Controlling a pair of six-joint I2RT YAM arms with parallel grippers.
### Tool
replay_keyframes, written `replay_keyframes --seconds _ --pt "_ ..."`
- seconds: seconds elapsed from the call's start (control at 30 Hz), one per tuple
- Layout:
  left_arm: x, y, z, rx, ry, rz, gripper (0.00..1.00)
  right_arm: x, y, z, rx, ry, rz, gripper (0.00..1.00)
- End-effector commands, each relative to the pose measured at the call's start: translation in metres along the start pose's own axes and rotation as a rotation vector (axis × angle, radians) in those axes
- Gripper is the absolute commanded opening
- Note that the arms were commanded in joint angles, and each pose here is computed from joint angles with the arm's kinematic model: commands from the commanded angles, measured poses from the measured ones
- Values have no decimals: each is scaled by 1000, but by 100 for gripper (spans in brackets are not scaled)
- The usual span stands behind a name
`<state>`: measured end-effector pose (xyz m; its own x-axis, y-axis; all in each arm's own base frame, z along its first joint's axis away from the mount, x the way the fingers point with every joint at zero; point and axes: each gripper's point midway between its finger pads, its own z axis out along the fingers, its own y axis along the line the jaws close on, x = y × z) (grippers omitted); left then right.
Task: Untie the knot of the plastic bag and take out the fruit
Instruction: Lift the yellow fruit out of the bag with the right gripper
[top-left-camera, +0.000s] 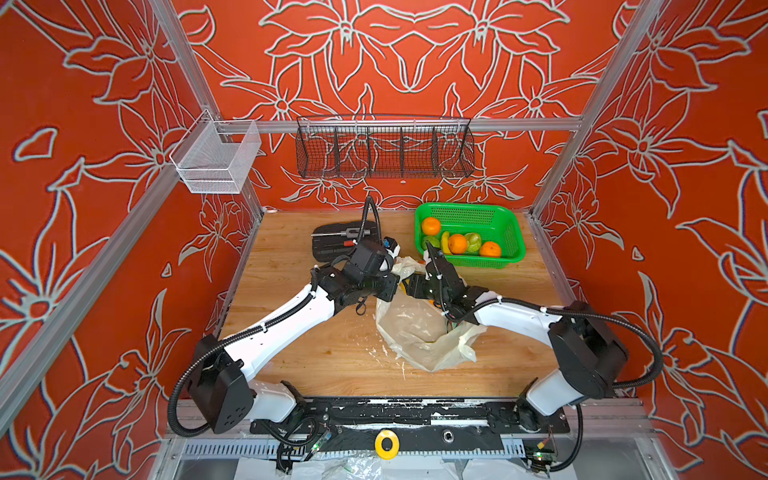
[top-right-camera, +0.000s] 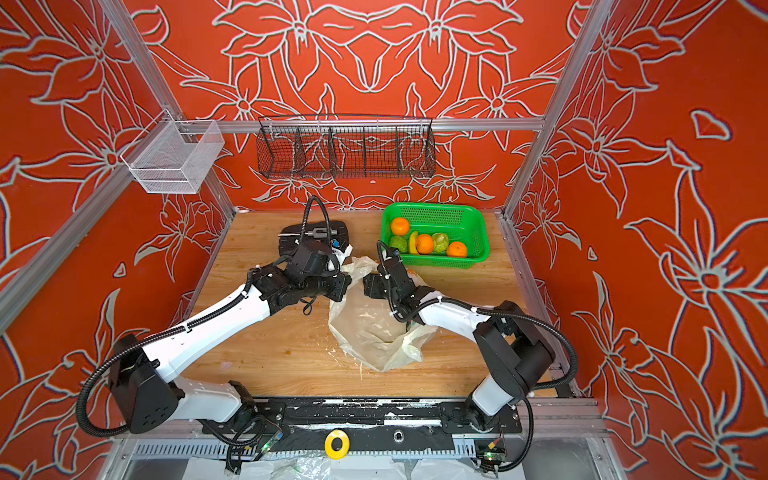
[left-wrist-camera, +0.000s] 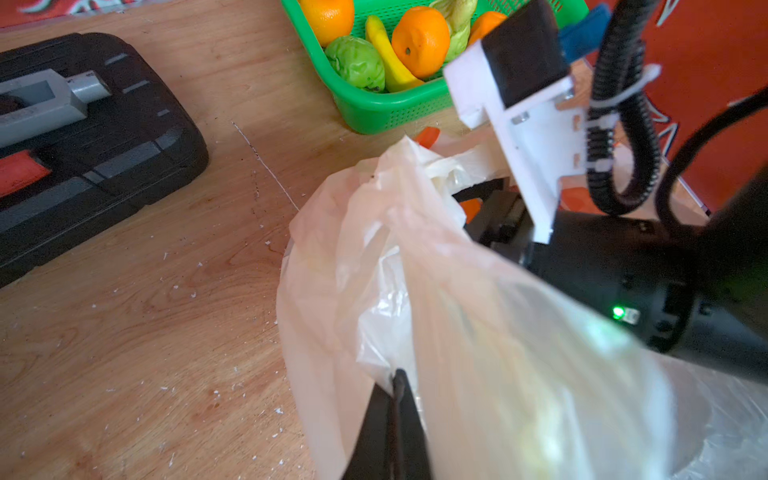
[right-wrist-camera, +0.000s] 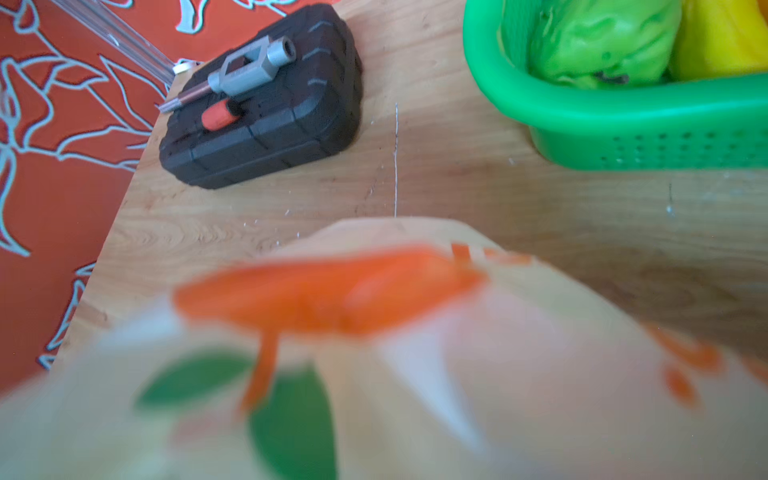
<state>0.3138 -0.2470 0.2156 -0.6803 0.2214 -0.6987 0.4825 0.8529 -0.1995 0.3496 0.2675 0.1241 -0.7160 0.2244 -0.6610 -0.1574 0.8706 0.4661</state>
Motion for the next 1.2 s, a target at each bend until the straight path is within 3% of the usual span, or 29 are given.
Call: replay_keyframes --seconds 0.0,0.3,0.43,0.73,1.17 --pt "-9 6 -4 -33 -15 3 0 10 2 -17 -22 28 -25 54" --pt "-10 7 -7 -40 -24 2 5 21 16 -57 -76 21 -96 54" --pt "-12 3 -13 -21 -43 8 12 18 21 -75 -101 -5 -94 54" --pt "-17 -17 -36 100 -123 64 42 -19 32 -121 -130 -130 -107 54" --pt "-31 -44 -78 256 -273 109 92 -89 25 -169 -4 -296 -29 56"
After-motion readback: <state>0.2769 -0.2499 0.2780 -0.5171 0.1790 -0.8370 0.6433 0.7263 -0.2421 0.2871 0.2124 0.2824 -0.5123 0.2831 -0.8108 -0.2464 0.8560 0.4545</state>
